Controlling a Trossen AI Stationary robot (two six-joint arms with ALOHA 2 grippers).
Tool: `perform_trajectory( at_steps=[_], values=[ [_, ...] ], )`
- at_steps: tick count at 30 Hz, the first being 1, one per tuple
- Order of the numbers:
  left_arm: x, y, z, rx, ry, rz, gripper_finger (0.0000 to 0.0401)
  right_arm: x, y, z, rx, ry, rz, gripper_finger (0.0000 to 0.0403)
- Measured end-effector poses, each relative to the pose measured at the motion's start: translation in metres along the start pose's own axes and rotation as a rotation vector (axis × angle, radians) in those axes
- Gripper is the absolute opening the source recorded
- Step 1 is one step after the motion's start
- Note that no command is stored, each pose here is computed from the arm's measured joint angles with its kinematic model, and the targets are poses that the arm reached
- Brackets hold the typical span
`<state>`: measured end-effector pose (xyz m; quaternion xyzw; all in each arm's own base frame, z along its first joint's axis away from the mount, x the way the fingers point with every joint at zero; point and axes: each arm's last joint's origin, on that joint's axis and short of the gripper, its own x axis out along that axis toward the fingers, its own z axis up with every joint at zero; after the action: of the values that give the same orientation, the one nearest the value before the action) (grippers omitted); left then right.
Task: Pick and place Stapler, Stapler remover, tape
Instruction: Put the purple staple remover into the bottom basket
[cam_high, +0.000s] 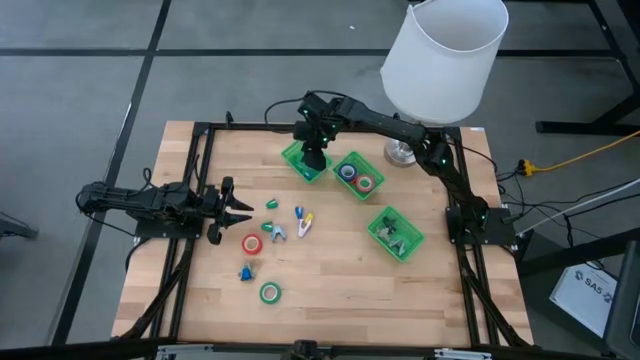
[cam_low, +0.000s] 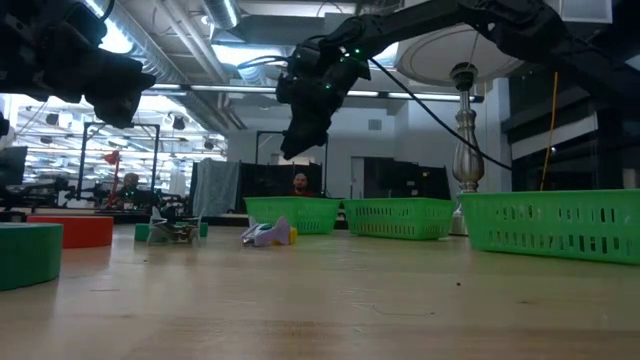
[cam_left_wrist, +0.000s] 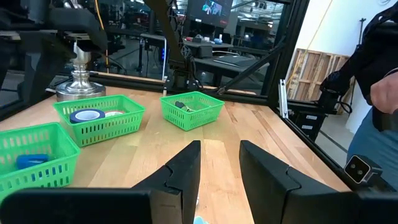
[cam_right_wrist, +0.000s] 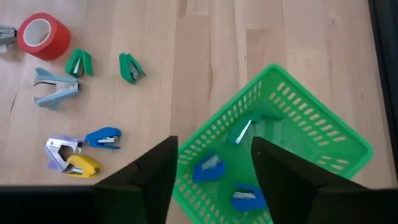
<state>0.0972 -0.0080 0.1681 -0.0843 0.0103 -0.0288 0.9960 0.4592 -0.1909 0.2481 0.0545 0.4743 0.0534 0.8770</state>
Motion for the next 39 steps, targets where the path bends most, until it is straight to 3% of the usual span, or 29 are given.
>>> perform_trajectory(
  at_steps=[7, 19, 39],
  values=[
    [0.000, 0.000, 0.000, 0.000, 0.000, 0.000, 0.0107, 0.002, 0.005, 0.001, -0.006, 0.012, 0.009, 0.0229],
    [0.000, 0.000, 0.000, 0.000, 0.000, 0.000, 0.0107, 0.016, 0.049, 0.011, -0.082, 0.021, 0.106, 0.0230],
    [0.000, 0.000, 0.000, 0.000, 0.000, 0.000, 0.0107, 0.041, 0.144, 0.030, -0.389, -0.037, 0.204, 0.0230]
  ],
)
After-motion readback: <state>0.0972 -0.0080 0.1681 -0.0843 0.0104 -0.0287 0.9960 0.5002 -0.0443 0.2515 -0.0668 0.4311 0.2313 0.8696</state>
